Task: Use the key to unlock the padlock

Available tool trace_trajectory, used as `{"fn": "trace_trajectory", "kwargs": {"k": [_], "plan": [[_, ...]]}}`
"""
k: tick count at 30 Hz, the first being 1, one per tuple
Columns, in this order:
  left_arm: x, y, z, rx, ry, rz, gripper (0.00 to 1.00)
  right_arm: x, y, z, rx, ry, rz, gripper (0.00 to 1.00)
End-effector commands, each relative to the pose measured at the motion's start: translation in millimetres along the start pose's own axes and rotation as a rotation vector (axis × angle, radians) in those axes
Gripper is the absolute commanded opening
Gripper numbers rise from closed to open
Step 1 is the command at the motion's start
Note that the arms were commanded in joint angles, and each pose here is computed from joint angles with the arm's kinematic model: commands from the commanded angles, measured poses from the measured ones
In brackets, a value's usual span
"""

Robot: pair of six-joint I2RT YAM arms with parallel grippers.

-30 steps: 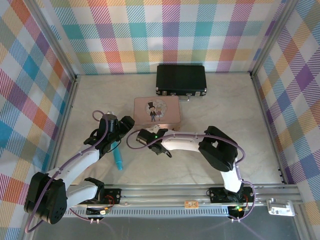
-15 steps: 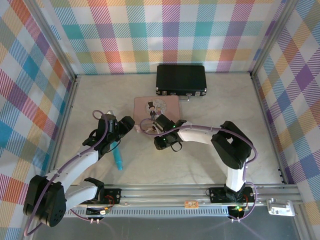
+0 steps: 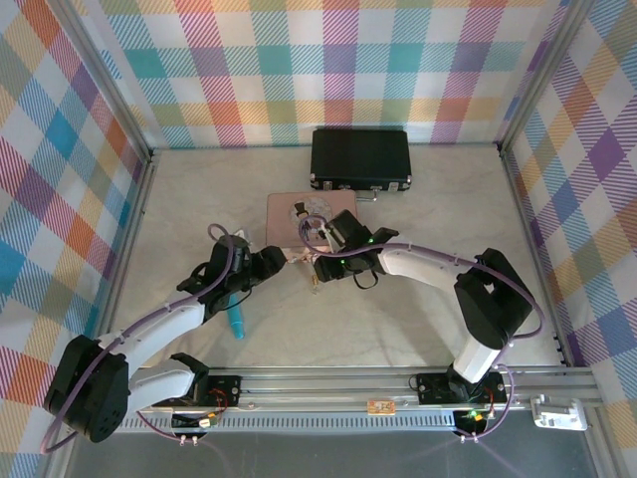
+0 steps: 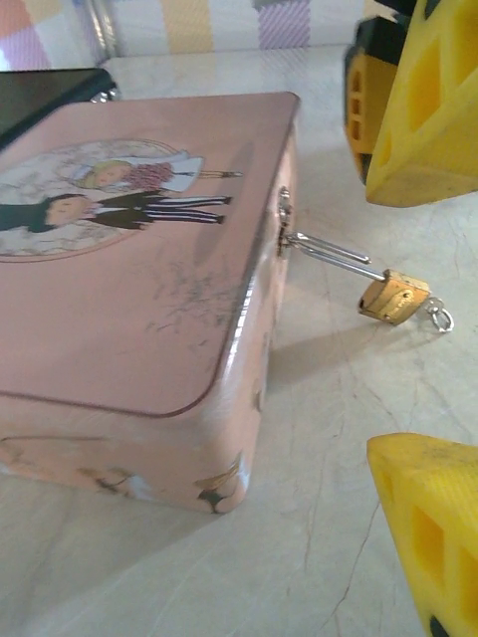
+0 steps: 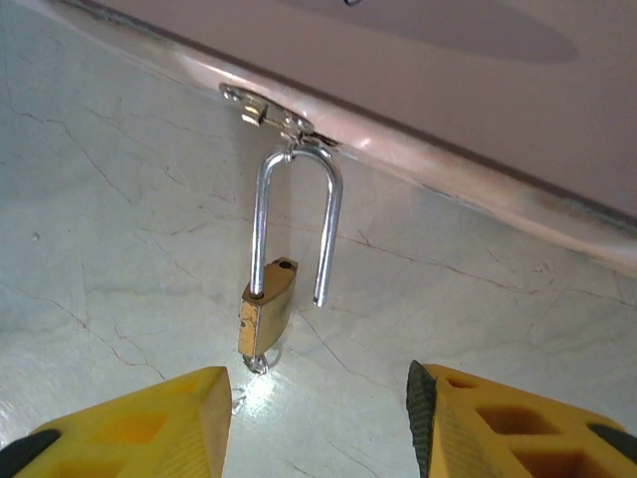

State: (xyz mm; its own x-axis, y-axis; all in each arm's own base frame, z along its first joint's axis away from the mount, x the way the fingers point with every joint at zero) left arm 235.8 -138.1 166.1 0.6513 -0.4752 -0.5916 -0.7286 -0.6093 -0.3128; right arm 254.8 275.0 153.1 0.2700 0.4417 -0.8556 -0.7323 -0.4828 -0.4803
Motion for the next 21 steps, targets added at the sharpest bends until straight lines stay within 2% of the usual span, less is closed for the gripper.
{"fn": "trace_trajectory", "kwargs": {"k": [1, 3, 7, 12, 17, 21], "plan": [[2.3, 4.8, 1.4, 0.007, 0.004, -0.028, 0.62, -2.7, -12.5, 7.3, 0.025, -0.034, -0.031, 0.53], [7.0, 10.1, 2.3, 0.011, 0.005, -0.003, 0.62, -2.2, -13.1, 5.4, 0.062, -0.016, -0.041, 0.53], [27.3, 22.5, -0.9, 0.026, 0.018, 0.066, 0.51, -7.8, -4.7, -3.9, 0.128, 0.073, -0.066, 0.53], [58.1, 36.5, -14.4, 0.068, 0.045, 0.136, 0.42, -24.1, 8.4, -17.4, 0.183, 0.102, -0.104, 0.54], [80.1, 39.0, -30.5, 0.08, 0.106, 0.154, 0.38, -37.4, 18.6, -43.0, 0.239, 0.198, -0.077, 0.55], [87.8, 36.7, -33.2, 0.103, 0.097, 0.135, 0.35, -49.5, 20.4, -55.9, 0.272, 0.199, -0.119, 0.56]]}}
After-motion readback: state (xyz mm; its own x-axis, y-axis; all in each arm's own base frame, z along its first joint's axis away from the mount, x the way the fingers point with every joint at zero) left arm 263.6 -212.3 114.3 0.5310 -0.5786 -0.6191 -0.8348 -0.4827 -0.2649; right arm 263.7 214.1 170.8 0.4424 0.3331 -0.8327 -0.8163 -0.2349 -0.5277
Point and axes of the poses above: each hand's point on the last joint's axis, 136 mm out from that joint toward the fingers, its own x axis out along the fingers, its own z axis along the line the jaws close on, y = z × x, the point moved 8 cm from there along -x, back along the fingers, and after that the axes turned 10 degrees about -x, right-handed, at the moved point
